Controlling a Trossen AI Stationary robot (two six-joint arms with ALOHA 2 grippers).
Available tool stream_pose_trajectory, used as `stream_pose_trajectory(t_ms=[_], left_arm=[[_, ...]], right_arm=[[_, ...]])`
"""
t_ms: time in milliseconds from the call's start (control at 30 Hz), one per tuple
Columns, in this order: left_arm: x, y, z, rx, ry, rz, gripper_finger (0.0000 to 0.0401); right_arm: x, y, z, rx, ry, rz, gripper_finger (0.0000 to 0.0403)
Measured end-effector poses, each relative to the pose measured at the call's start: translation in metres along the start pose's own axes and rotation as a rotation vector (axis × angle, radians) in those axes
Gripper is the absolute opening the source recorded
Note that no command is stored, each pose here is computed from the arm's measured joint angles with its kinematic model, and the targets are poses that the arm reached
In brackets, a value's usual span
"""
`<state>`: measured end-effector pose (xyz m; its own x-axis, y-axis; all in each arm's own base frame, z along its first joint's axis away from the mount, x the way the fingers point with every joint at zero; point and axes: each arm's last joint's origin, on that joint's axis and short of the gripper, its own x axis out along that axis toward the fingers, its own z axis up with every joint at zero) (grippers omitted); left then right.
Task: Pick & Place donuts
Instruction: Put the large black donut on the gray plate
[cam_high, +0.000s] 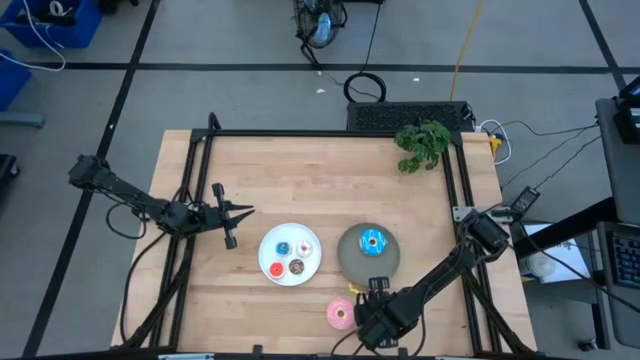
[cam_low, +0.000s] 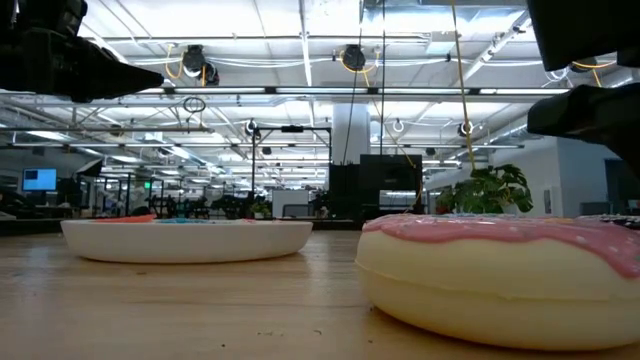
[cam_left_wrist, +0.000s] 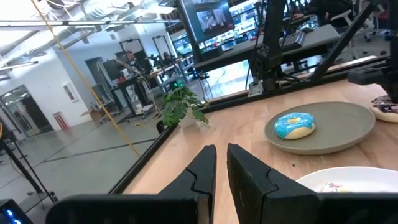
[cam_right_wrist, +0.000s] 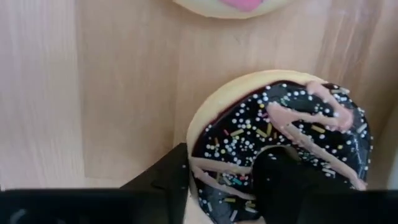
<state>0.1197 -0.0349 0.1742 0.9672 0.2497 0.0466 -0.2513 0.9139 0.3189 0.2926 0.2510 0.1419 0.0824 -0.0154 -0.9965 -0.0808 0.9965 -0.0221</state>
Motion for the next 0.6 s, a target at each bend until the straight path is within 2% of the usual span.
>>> stream_pose_trajectory(t_ms=[167, 233, 467, 600], left_arm=[[0.000, 0.000, 0.000, 0.041, 0.000, 0.000, 0.0047], [0.000, 0.000, 0.000, 0.042, 0.000, 0.000, 0.0047], [0.000, 0.000, 0.000, 0.047, 0.001, 0.000, 0.0047], [0.000, 0.000, 0.000, 0.047, 0.000, 0.000, 0.0047]], right_arm=[[-0.004, -0.002, -0.002, 0.011, -0.001, -0.014, 0.0041], [-0.008, -0.003, -0.002, 0.010, 0.003, -0.004, 0.0015], [-0.050, -0.002, -0.003, 0.009, -0.027, 0.015, 0.0010], [-0.082, -0.018, -0.005, 0.008, -0.046, -0.097, 0.0008]])
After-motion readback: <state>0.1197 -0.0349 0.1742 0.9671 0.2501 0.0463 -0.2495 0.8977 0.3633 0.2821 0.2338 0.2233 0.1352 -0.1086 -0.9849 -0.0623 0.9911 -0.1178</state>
